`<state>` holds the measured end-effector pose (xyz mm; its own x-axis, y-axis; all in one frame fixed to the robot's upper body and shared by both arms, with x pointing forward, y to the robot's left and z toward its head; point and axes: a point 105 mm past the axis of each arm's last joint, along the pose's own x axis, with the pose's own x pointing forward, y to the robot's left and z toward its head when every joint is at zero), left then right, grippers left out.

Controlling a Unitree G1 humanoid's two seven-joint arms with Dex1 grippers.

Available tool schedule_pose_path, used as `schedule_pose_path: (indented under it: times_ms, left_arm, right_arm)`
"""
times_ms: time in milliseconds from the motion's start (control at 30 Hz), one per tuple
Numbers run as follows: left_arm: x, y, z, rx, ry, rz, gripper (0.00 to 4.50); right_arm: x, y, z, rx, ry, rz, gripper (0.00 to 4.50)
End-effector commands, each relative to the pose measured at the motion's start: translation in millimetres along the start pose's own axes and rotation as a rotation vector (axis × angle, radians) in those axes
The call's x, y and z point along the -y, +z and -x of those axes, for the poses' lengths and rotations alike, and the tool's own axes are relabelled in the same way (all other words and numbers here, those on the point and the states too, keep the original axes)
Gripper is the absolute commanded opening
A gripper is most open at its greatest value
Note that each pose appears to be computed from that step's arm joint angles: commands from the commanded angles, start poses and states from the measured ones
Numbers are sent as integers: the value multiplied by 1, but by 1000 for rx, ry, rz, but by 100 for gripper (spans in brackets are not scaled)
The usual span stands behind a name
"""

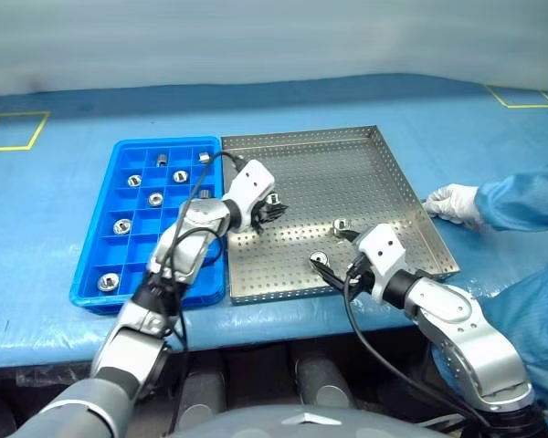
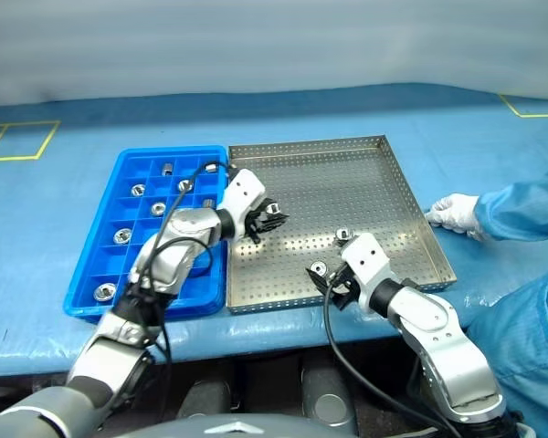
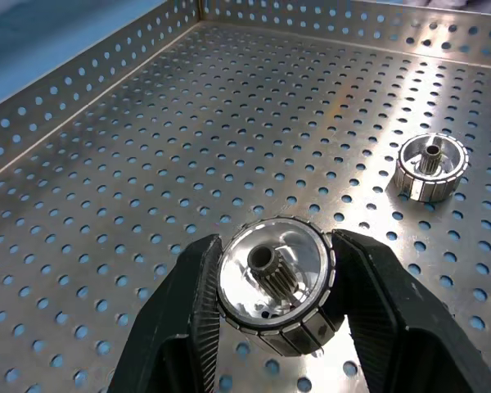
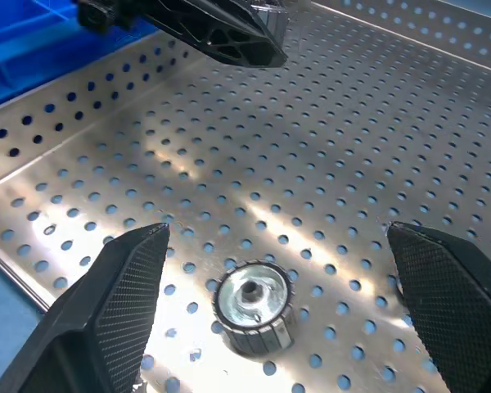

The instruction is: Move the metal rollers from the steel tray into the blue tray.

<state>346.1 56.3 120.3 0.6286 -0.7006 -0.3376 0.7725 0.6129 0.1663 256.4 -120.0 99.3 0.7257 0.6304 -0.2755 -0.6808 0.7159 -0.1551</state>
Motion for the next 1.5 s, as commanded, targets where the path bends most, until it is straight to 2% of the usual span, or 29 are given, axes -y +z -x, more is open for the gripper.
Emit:
schedule_pose_path:
  times_ms: [33,167,300,367,533,800,1033,1067,1133,1233,1300,1400,1500]
  left_arm:
    - [0,22,33,68,57,-52,184]
    - [-19,16,68,60,268,-10,184]
    - [-38,-3,102,-2,518,45,184]
    - [-40,-13,110,-29,582,82,184]
    - [-40,-45,112,-145,637,111,184]
    - [-46,-68,108,-220,695,135,184]
    - [-48,-66,101,-202,705,136,425]
    - [-49,-57,99,-149,701,140,448]
    - [-50,-41,97,-54,692,145,448]
    - [-23,-4,80,152,470,153,448]
    - [0,12,73,234,302,146,448]
    - [39,23,62,262,31,86,448]
    - [56,20,49,229,-84,40,448]
  right_arm:
    - [-11,13,-8,71,96,10,450]
    - [-17,14,-20,79,157,12,450]
    - [-17,16,-30,84,188,22,450]
    - [-18,17,-33,83,201,25,450]
    - [-19,17,-37,73,225,31,450]
    - [-14,15,-33,62,190,30,450]
    - [-13,14,-30,61,166,21,450]
    - [-12,13,-30,59,159,19,450]
    - [-11,13,-28,56,150,17,450]
    - [3,8,-20,8,81,49,450]
    - [11,6,-14,-28,39,75,450]
    - [22,6,-3,-72,-12,90,450]
    - [24,-2,10,-154,-22,90,450]
